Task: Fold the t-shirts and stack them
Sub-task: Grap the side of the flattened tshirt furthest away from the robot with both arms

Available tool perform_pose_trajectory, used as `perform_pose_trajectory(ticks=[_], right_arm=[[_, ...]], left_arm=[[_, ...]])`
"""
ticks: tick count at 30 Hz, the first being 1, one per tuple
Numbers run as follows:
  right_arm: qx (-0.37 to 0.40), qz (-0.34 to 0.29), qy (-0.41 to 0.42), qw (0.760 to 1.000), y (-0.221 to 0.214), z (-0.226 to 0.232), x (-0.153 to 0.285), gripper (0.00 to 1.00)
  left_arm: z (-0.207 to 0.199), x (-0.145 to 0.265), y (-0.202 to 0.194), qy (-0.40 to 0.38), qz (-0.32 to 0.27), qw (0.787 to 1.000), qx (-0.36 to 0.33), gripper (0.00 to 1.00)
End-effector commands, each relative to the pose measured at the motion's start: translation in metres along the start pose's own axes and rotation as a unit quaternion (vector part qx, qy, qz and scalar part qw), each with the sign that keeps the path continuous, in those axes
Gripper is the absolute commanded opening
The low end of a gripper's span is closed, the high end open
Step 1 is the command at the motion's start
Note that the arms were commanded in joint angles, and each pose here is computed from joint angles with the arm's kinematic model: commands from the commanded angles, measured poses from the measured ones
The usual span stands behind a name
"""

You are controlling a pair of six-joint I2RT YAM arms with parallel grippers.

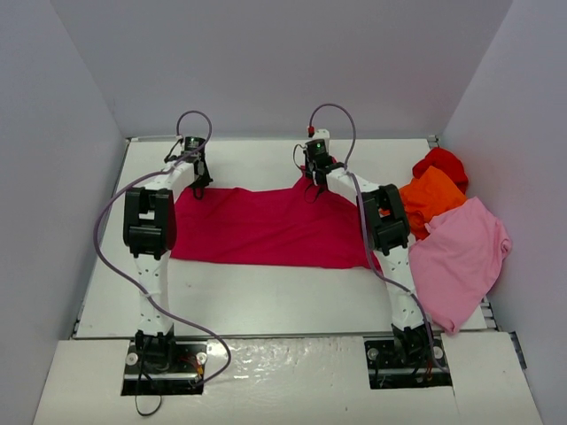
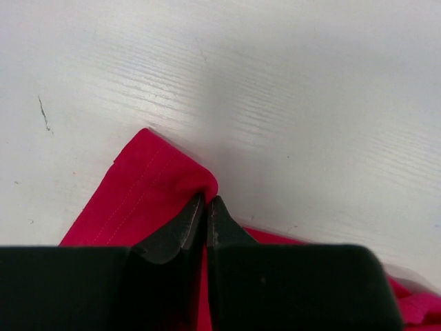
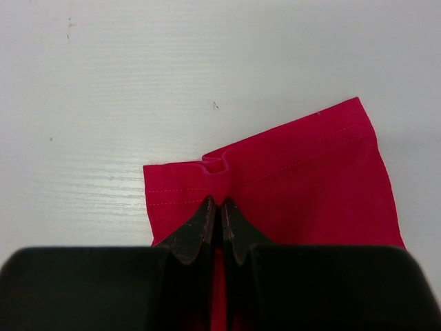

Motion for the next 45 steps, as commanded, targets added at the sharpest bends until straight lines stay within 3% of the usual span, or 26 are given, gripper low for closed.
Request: perform_pose_trajectory(ticks=[1,6,17,27,45], right_arm=[[0.027,0.105,-0.041,0.993,-0.043,-0.021,0.014,0.00],[0.033,0.107,-0.050,0.993,-0.044,-0.025,0.022,0.00],[0.022,0.048,-0.061,0.997,-0.020,-0.025,0.047,0.00],[0.015,-0.009,-0.066,0.998,0.016,-0.020,0.056,0.00],[-0.018,-0.139,-0.058,0.988,0.059,-0.019,0.140,0.00]], left_arm=[[0.001,0.020,-0.004,-0.020,0.011,1.000,0.016,0.00],[0.005,0.036,-0.006,-0.017,0.004,1.000,0.023,0.00],[0.014,0.086,0.007,-0.004,-0.032,0.999,0.032,0.00],[0.015,0.101,0.012,-0.005,-0.036,0.999,0.035,0.00],[0.027,0.132,-0.017,-0.015,-0.021,0.998,0.055,0.00]])
Point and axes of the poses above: each gripper's point midway between its finger pads, its own x axis back along the fingers, its own z axis along the line the jaws close on, y = z × x, the point moved 9 cm from there along x, back along the fingers
